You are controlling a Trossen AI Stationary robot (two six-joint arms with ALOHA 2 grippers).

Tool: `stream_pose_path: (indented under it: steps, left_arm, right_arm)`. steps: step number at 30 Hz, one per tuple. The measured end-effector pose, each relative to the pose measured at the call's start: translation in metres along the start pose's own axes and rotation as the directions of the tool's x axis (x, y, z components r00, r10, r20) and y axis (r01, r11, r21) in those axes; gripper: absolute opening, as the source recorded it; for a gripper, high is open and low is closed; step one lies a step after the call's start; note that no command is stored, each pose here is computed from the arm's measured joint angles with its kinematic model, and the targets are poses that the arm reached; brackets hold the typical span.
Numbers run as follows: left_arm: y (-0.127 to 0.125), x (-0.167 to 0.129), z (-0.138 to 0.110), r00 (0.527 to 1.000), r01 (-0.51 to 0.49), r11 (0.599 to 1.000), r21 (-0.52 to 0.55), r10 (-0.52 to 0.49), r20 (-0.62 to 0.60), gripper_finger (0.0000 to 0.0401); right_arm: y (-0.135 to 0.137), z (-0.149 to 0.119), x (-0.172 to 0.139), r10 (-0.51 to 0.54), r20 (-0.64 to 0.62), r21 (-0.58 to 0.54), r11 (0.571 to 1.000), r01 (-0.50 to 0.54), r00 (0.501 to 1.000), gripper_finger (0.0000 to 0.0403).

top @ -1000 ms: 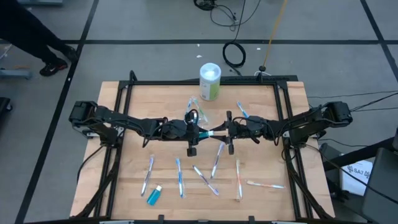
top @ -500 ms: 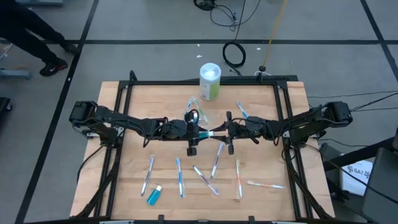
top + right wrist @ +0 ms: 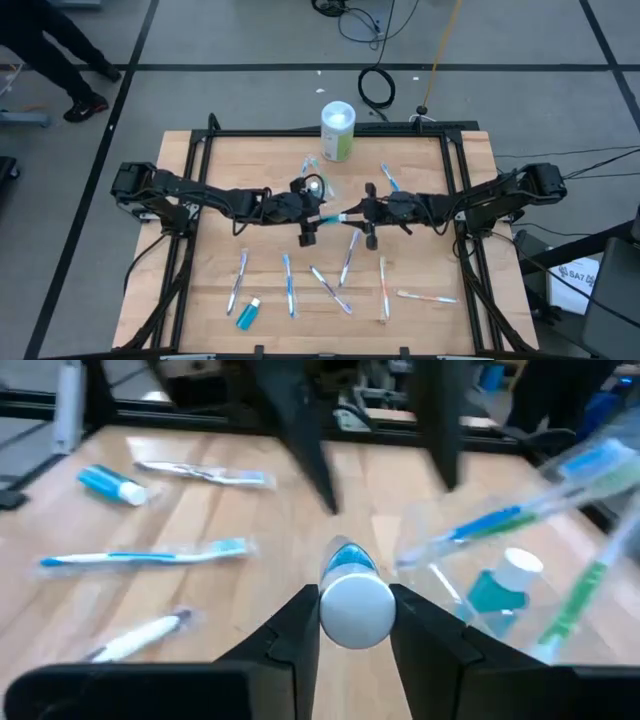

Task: Pick & Place toothbrushing station
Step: Put the top blue mouthwash into the transparent organizer

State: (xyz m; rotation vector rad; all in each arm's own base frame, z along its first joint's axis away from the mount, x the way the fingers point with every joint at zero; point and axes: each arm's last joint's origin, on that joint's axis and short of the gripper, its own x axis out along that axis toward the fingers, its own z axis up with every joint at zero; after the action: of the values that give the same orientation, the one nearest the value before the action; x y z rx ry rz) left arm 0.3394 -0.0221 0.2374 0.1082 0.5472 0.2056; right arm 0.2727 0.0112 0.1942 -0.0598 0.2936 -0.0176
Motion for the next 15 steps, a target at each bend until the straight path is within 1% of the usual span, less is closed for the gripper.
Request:
stream_pose_path:
  steps: [4,6,8,11,13,15]
  left_arm:
    - [0.002,-0.008,-0.004,0.997,0.007,1.0,-0.013,-0.008,-0.071,0.0243]
    - [0.006,-0.02,-0.003,0.995,0.005,1.0,-0.031,-0.008,-0.097,0.0243]
    - [0.012,-0.036,-0.001,0.992,-0.004,0.997,-0.072,-0.006,-0.127,0.0244]
    - [0.02,-0.065,0.003,0.99,-0.013,0.991,-0.136,-0.006,-0.137,0.0244]
    - [0.026,-0.083,0.006,0.992,-0.017,0.987,-0.162,-0.003,-0.127,0.0244]
    - [0.032,-0.101,0.007,0.993,-0.033,0.986,-0.166,0.013,-0.12,0.0244]
  right_arm:
    - [-0.001,-0.005,0.0,-0.019,-0.047,-0.004,1.0,0.019,0.999,0.0104]
    - [-0.001,-0.004,-0.001,-0.034,-0.051,-0.014,0.999,0.033,0.998,0.0106]
    - [-0.002,-0.002,-0.004,-0.057,-0.056,-0.039,0.998,0.055,0.997,0.0104]
    - [-0.007,0.01,-0.006,-0.068,-0.062,-0.093,0.994,0.062,0.996,0.01]
    - [-0.01,0.023,-0.004,-0.069,-0.049,-0.121,0.991,0.063,0.996,0.0099]
    - [-0.013,0.039,-0.002,-0.032,-0.033,-0.157,0.987,0.026,0.999,0.0099]
